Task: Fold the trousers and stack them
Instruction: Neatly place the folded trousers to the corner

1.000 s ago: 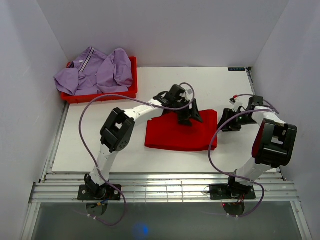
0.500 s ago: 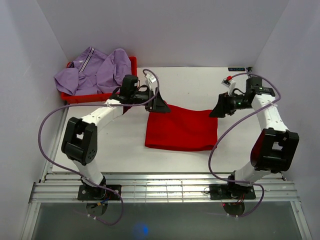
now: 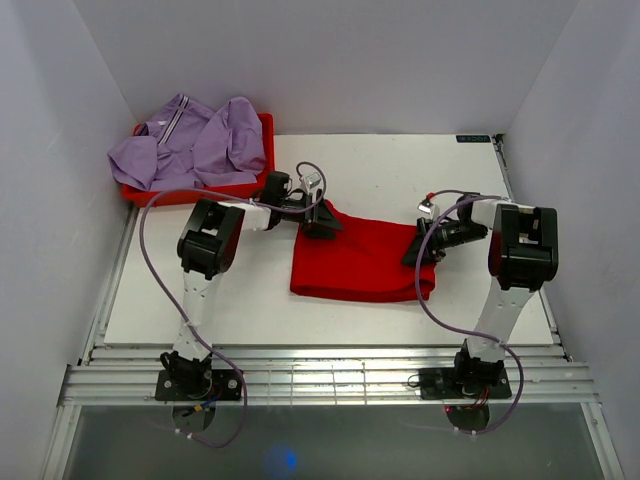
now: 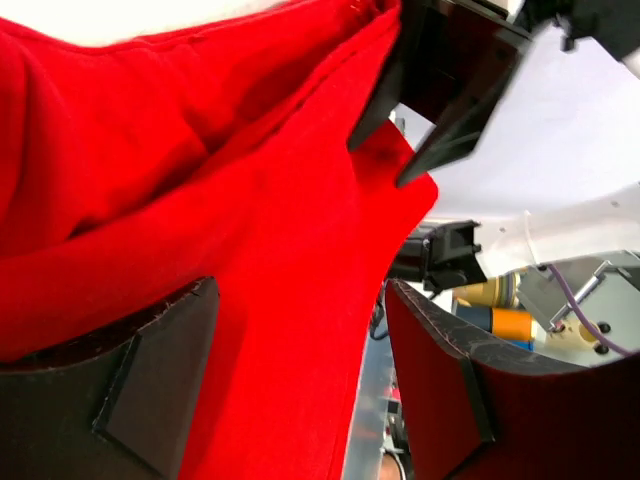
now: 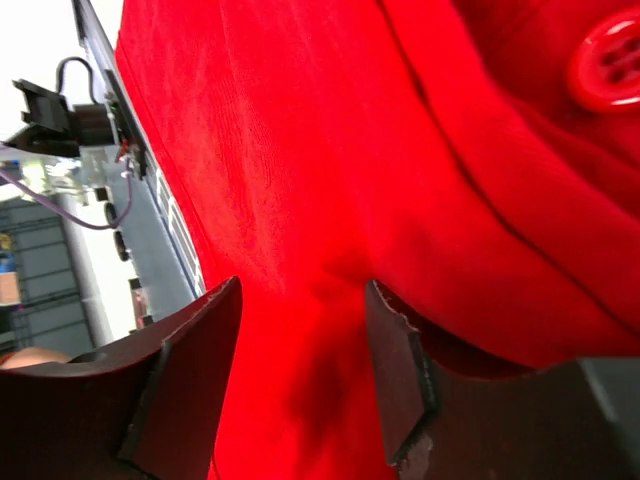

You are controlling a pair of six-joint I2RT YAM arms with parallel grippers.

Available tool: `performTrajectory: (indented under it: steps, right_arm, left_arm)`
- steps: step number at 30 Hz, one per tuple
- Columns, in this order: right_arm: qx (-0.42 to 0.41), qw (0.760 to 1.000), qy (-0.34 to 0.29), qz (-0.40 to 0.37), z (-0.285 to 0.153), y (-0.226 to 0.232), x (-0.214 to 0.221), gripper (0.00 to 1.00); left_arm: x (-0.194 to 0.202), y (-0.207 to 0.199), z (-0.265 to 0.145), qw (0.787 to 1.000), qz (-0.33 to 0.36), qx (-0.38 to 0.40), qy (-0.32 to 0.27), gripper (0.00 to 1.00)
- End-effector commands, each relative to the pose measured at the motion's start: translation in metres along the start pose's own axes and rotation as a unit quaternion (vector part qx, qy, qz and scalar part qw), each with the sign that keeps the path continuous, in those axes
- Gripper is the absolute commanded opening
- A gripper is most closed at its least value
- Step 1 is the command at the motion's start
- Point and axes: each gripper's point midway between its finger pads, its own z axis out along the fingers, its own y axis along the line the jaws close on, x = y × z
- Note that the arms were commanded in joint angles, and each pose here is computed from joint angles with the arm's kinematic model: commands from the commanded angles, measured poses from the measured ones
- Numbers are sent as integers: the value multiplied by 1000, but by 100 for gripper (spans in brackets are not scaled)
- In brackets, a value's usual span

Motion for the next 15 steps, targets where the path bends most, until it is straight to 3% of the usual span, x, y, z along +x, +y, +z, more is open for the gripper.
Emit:
performTrajectory:
  steps: [1,4,9,11,12,14,15]
  right_arm:
    - [45,998,3,-42,5,-37,-11,58]
    - [55,996,-8,-66,-3,-27,-20,56]
    - [90,989,-23,-115,-31,14,-30,56]
    - [160,971,-43,-175,-49,33,-42,57]
    - [186,966,-53,-171,-52,39,-43,58]
    - [256,935,-88,-228,-60,68,-59,59]
    - [266,933,-104,-221,-58,79,-59,58]
  left_arm:
    - [-17,8,-7,1000,12,10,-16,80]
    - [-14,1,-16,999,25,24,-8,80]
    - [-17,-68,-50,994,100,33,-24,82]
    - [-14,-79,-63,992,123,-10,-31,84]
    - [-18,-107,-77,986,154,-26,-53,85]
    - [-22,-115,-97,981,150,-80,-90,89]
    - [-24,-137,-114,977,155,-94,-116,89]
